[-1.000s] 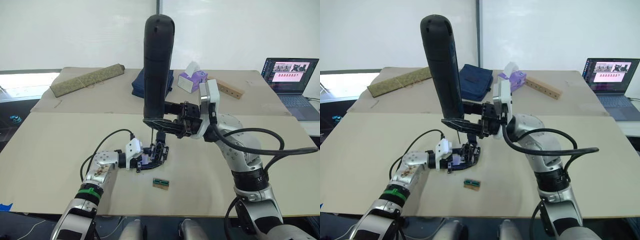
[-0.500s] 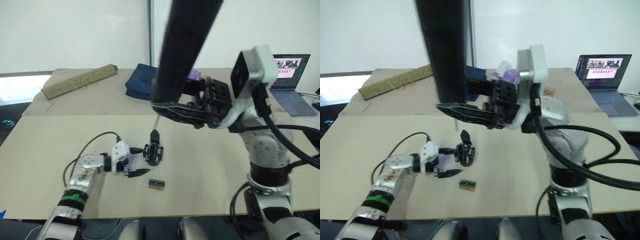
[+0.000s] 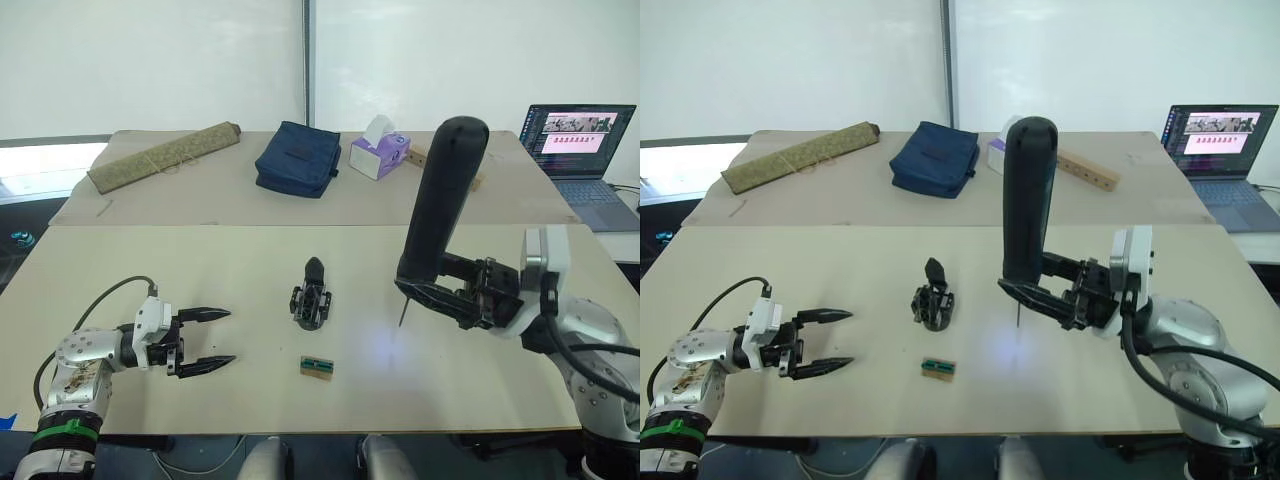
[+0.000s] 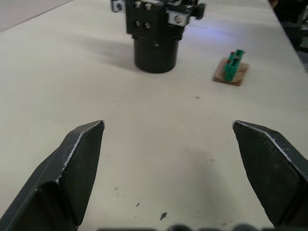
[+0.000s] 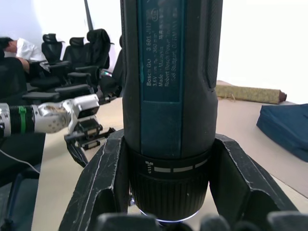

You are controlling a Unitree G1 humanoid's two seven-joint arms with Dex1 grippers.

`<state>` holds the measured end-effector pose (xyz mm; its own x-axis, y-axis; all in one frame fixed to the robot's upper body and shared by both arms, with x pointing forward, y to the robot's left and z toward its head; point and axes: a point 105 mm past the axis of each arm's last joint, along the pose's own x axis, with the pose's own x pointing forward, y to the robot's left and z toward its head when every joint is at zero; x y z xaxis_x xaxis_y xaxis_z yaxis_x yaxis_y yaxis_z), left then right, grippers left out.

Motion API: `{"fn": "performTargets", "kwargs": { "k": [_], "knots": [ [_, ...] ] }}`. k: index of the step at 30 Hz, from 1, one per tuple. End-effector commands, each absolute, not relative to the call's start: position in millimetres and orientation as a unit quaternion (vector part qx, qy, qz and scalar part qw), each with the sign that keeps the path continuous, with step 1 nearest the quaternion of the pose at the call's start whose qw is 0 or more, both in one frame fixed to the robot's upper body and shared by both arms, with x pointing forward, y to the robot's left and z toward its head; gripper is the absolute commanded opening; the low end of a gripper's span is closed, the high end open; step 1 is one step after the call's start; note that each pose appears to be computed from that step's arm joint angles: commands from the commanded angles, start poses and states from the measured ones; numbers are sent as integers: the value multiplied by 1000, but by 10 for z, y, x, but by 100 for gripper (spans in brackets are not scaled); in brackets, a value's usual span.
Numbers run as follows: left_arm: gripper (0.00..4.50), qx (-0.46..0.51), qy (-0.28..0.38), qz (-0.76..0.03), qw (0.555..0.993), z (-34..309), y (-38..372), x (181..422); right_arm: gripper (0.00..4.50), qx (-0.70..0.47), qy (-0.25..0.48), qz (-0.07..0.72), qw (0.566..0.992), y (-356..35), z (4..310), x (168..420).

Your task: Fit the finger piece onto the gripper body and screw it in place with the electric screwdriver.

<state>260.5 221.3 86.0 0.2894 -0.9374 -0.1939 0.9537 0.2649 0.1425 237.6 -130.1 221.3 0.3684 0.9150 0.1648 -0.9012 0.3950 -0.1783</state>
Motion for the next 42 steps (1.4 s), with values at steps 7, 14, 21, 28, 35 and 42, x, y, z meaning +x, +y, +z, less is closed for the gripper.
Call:
{"fn": "performTargets", "kwargs": {
  "k": [7,14,21,28,35,42],
  "knots": [
    [449,143,41,-687,711,898,1560,2471,190,-27,-208,634,744,-689,2550,2041],
    [449,169,33,-707,686,686,1363,2376,190,-16,-206,675,709,-396,2408,2027],
    [449,161,46,-695,699,492,1231,2403,190,-33,-186,704,684,-305,2137,2027],
    [449,155,50,-696,699,358,1104,2401,190,-32,-176,708,683,-249,1987,2080],
    [449,147,49,-702,695,318,1023,2404,190,-32,-181,705,685,-217,1961,2160],
    [449,140,45,-712,687,305,943,2375,190,-31,-179,705,686,-202,1930,2189]
  ]
}}
